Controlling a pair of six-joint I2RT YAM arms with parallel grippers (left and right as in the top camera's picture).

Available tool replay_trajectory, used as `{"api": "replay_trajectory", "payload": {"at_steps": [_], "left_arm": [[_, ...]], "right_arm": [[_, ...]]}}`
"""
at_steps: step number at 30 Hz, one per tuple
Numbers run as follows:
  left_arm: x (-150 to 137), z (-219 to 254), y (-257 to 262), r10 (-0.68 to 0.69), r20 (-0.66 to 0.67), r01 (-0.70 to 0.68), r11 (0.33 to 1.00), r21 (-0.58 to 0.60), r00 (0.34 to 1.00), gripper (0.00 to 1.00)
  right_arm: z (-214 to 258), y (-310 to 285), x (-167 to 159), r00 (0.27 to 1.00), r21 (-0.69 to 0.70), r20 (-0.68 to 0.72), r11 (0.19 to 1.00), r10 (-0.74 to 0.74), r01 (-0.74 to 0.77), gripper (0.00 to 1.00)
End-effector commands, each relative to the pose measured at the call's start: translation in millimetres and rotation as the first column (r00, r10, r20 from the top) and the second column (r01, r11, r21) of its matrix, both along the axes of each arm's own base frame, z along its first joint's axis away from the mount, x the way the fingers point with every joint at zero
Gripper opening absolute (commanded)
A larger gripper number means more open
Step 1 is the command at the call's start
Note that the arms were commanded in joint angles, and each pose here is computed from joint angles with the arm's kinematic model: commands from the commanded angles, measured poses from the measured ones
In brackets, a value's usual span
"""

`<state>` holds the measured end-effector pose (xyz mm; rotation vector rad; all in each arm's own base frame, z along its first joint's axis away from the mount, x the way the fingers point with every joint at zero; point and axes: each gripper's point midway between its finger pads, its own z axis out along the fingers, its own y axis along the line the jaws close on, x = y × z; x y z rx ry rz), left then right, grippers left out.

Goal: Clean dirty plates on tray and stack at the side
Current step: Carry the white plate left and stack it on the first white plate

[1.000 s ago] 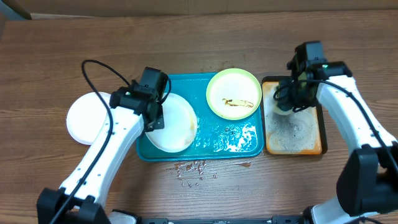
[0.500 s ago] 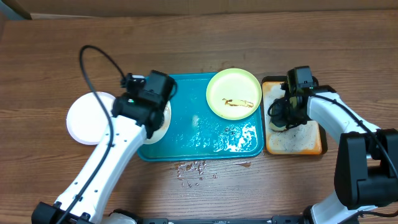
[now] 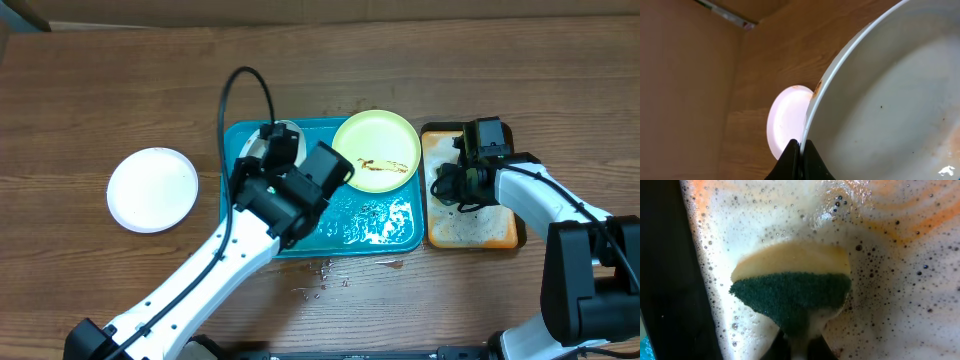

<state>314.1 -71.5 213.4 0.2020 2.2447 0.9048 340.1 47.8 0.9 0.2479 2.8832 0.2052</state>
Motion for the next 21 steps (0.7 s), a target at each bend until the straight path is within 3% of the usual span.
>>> {"api": "replay_trajectory", "payload": {"at_steps": [1,21], "left_arm": [[1.7,25.3,-0.9,-0.004,0.085,0.0,0.999,0.041,0.996,0.04],[1.9,31.0,1.6,0.007,0.114,-0.014,0.998,0.064,0.993,0.04]], "right_arm": [[-23.9,-3.8,-24.1,0.996,-0.009,-0.093,1.0,-0.012,0.012,0.04],[-23.9,-3.8,-24.2,0.996,-0.009,-0.093,1.0,-0.012,0.012,0.04]]}}
